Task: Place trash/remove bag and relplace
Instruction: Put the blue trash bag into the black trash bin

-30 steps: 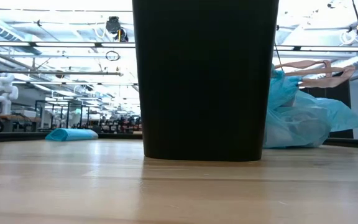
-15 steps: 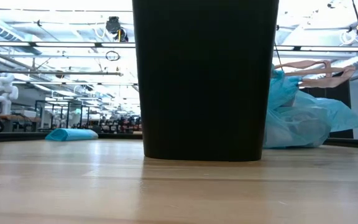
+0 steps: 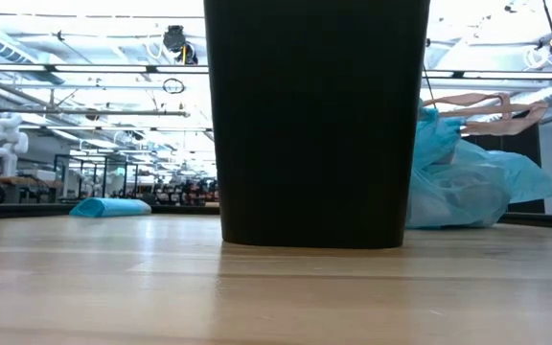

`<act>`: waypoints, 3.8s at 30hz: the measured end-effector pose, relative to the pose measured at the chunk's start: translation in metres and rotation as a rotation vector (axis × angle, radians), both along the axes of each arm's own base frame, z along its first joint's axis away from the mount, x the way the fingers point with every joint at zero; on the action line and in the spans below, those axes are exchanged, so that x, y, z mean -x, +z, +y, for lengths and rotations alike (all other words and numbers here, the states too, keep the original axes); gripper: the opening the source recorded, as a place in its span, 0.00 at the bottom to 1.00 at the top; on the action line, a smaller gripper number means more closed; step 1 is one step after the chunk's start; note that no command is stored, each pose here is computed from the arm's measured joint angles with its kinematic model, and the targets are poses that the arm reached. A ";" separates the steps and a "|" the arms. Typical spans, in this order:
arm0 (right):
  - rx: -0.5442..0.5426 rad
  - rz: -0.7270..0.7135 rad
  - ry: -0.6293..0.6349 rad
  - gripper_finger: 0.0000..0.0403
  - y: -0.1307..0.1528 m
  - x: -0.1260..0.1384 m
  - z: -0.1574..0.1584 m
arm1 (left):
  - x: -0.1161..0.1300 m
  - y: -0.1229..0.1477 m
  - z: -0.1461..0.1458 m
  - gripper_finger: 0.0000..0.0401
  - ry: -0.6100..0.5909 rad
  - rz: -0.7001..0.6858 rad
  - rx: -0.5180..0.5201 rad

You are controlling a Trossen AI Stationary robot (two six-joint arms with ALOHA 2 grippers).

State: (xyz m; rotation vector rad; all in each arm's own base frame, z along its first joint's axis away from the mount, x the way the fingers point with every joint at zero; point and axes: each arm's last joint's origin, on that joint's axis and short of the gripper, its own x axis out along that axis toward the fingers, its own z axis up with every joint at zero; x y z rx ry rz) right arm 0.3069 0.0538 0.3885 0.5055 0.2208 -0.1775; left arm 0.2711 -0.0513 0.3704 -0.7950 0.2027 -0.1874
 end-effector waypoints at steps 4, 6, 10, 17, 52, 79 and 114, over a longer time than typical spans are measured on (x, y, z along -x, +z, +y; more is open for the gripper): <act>0.023 -0.019 0.010 0.00 0.001 -0.002 0.001 | -0.011 -0.010 0.001 0.39 0.014 0.043 0.019; 0.024 -0.009 0.010 0.00 0.000 -0.003 0.001 | -0.014 -0.013 0.001 0.39 0.007 0.052 0.020; 0.012 0.018 0.043 0.00 -0.008 -0.010 0.003 | -0.016 -0.014 0.002 0.39 0.010 0.051 0.021; -0.008 0.071 0.050 0.00 -0.025 -0.023 0.007 | -0.017 -0.011 0.003 0.39 0.004 0.024 0.027; -0.009 0.068 0.082 0.00 -0.013 -0.006 0.015 | -0.017 -0.016 0.012 0.23 0.010 0.084 0.052; -0.055 0.143 0.040 0.00 0.003 0.037 0.009 | 0.017 0.000 0.015 0.00 0.032 0.111 0.019; -0.018 0.132 0.006 0.00 -0.001 0.024 0.004 | -0.012 0.005 -0.009 0.47 0.066 0.073 -0.043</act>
